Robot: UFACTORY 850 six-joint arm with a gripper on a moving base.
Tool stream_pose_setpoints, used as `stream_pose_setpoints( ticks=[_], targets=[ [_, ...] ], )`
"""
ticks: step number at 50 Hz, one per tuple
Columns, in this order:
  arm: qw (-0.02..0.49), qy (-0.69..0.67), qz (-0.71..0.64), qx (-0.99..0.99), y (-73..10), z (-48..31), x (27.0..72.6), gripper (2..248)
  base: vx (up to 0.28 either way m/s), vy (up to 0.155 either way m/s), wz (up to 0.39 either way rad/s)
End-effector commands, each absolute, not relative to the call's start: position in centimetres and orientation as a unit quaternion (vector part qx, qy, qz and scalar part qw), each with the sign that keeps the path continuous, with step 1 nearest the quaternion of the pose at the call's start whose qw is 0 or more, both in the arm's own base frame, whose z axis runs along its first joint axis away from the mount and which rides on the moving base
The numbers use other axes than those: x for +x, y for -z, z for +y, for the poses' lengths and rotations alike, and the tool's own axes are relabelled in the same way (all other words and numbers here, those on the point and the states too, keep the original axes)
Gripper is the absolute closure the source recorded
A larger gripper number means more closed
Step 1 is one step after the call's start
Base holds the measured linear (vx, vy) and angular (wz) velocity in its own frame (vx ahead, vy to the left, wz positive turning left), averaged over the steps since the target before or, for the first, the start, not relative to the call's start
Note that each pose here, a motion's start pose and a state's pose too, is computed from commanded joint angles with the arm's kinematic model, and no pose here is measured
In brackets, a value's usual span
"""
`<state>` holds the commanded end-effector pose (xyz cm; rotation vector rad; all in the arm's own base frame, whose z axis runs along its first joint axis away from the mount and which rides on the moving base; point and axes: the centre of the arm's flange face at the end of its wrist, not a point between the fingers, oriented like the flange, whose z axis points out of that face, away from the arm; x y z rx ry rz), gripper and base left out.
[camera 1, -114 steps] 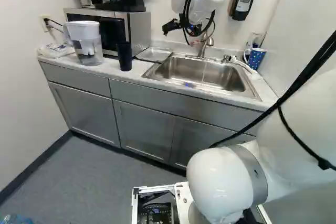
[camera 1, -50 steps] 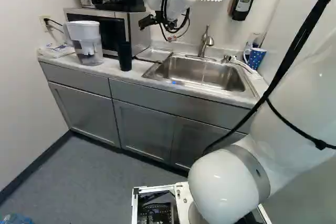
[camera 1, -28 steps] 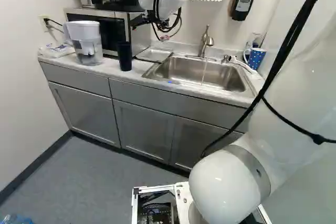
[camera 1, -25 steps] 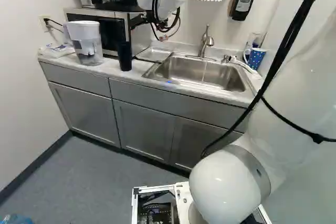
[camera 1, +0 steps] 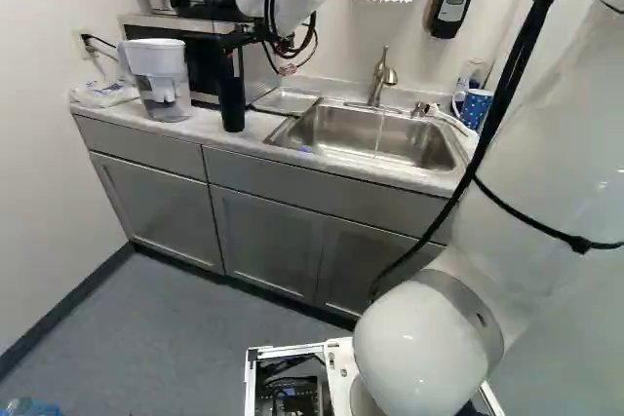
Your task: Rinse the cup and place it in the tray
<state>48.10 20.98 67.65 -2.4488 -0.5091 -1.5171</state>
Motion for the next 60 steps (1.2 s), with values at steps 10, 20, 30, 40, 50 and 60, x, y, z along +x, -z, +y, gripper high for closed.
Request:
stream_pose_setpoints(
  ticks=[10,20,30,40,50,60],
  targets=[
    [0.114,0.507,-0.186,-0.834,-66.7,22.7,48.1,3,0.0,0.0,0.0],
    [0.118,0.499,-0.197,-0.836,-65.6,23.9,47.6,3,0.0,0.0,0.0],
    [0.12,0.492,-0.204,-0.838,-64.5,24.4,47.1,3,0.0,0.0,0.0],
    [0.121,0.487,-0.207,-0.84,-63.5,24.8,47.0,3,0.0,0.0,0.0],
    [0.123,0.484,-0.212,-0.84,-62.4,25.3,46.8,3,0.0,0.0,0.0],
    [0.125,0.483,-0.216,-0.839,-61.4,25.8,46.5,3,0.0,0.0,0.0]
  ],
)
